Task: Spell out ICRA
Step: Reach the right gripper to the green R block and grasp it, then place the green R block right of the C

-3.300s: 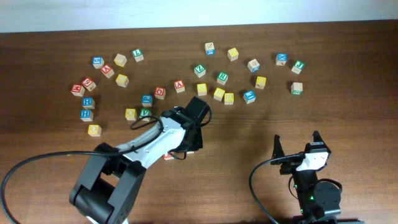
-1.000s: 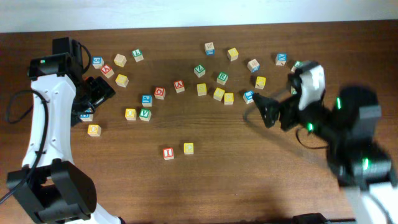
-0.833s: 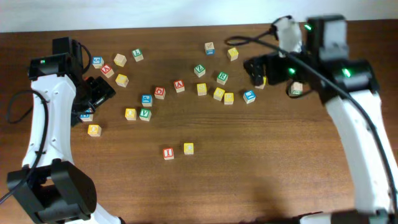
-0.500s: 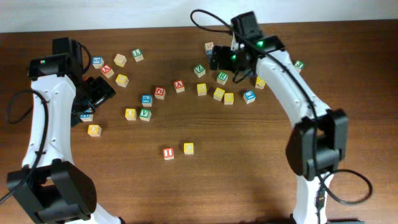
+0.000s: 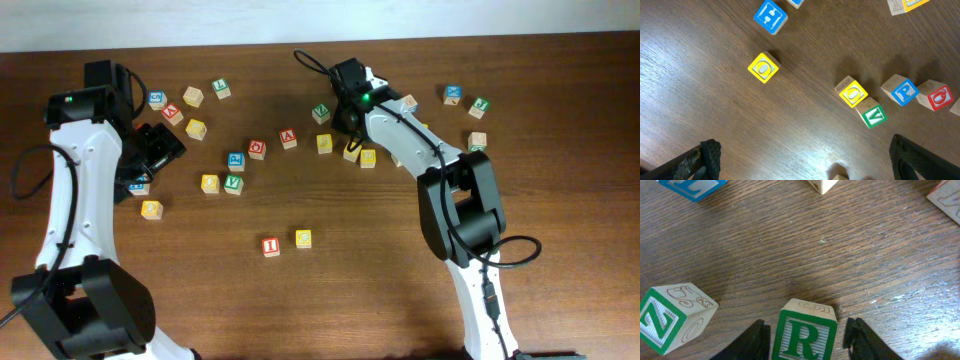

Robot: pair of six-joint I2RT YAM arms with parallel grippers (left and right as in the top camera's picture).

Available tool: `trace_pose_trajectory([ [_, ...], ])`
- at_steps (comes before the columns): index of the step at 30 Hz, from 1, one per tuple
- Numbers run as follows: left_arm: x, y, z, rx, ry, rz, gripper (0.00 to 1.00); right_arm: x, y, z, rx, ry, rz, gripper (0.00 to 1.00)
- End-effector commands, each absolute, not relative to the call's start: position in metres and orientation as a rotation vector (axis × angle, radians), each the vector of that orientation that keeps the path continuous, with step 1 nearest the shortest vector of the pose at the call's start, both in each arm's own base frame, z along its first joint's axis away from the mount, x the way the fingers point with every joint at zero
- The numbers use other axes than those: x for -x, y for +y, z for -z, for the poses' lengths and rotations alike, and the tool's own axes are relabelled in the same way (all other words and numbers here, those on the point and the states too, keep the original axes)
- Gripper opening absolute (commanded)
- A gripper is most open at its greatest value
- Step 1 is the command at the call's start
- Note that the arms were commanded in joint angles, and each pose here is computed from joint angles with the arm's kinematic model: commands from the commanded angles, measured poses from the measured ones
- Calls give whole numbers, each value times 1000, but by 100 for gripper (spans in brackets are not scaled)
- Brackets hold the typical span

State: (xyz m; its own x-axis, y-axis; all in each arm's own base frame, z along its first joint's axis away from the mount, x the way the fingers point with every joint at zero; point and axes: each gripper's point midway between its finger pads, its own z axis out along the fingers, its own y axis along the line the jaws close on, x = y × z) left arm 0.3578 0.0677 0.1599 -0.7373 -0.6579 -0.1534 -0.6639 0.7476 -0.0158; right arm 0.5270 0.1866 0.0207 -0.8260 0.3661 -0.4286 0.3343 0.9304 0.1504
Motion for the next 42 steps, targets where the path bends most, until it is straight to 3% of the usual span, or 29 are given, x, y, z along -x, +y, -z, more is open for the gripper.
trace_pose_trajectory([
  [1,-357,69,-166,1078,2771,-54,99,-531,184,-23,-515,2607,-79,31],
  [6,-357,69,-166,1078,2771,-55,99,-529,183,-37,-381,2623,-50,25],
  [11,-357,69,-166,1078,2771,-55,99,-518,193,-113,-248,2585,-168,25],
  [14,-357,69,-166,1078,2771,-55,99,-471,202,-159,-51,2677,-295,26],
  [17,-357,69,-166,1078,2771,-54,99,-390,182,-134,-15,3019,-202,26],
  [20,-357,69,-166,1078,2771,-54,99,-326,190,-77,106,3230,-67,26],
  [25,-357,69,-166,1078,2771,-54,99,-277,236,-23,239,3284,-206,26],
  [35,-357,69,-166,1078,2771,-54,99,-290,269,-20,268,3159,-281,28],
  [42,-358,69,-166,1078,2771,-55,99,-277,261,-19,226,3223,-238,33],
])
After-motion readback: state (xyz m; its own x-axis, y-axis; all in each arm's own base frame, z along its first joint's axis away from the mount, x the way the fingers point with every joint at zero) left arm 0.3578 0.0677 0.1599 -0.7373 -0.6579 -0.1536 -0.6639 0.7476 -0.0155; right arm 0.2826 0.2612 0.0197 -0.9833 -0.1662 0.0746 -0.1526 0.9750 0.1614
